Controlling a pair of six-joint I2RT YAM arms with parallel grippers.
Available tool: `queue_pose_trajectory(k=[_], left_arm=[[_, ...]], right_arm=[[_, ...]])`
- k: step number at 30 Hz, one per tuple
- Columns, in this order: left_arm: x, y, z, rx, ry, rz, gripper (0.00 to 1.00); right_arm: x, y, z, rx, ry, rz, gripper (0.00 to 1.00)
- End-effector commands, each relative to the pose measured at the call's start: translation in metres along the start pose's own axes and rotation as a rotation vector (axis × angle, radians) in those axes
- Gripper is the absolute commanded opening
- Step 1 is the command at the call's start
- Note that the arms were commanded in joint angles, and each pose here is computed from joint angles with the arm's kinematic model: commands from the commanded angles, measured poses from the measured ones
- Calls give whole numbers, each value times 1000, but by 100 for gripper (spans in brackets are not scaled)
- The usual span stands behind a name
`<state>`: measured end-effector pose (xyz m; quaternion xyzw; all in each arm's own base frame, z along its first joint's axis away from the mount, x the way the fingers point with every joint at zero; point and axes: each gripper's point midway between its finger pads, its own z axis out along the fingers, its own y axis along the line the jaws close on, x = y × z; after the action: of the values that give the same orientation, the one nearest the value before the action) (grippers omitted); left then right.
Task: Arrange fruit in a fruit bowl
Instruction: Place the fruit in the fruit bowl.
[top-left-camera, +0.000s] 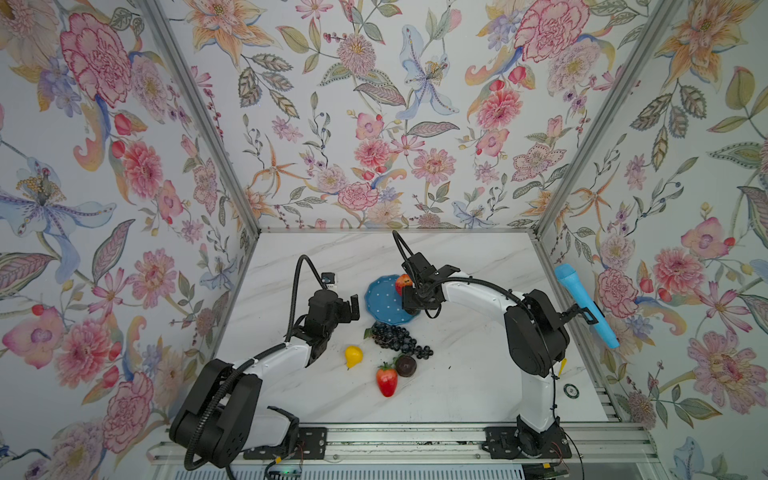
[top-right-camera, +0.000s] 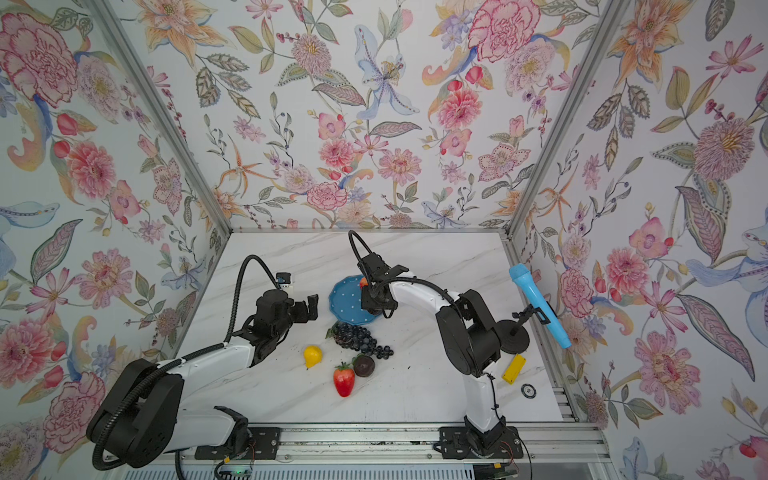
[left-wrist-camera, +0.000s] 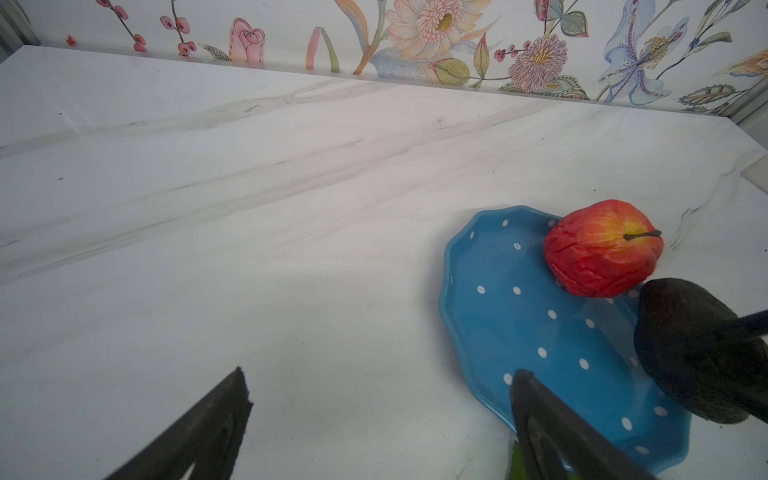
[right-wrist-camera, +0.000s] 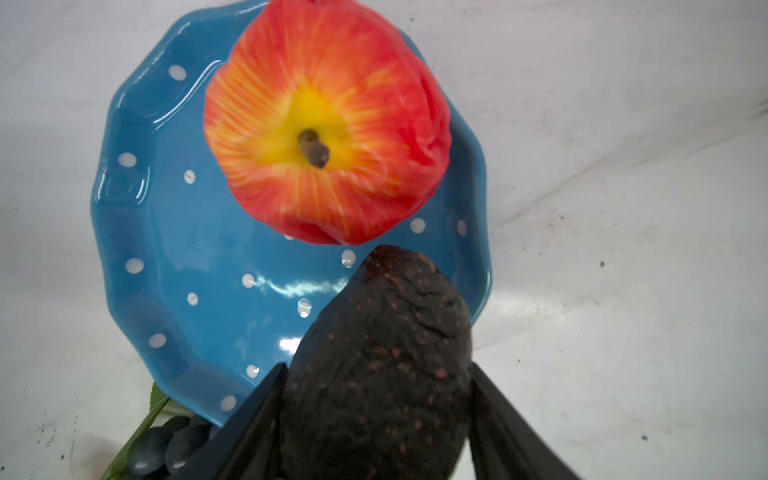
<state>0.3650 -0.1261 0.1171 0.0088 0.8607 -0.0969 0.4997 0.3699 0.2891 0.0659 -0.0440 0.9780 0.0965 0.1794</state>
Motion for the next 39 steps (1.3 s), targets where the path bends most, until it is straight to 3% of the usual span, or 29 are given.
queue_pose_trajectory(k=[1,39], left_arm=[[3,-1,-1,3,9,4,99],[7,-1,0,9,16,-4,99]], right_arm=[[-4,-2,2,16,-5,-10,65],[-7,-1,11,41,-10,-28,73]])
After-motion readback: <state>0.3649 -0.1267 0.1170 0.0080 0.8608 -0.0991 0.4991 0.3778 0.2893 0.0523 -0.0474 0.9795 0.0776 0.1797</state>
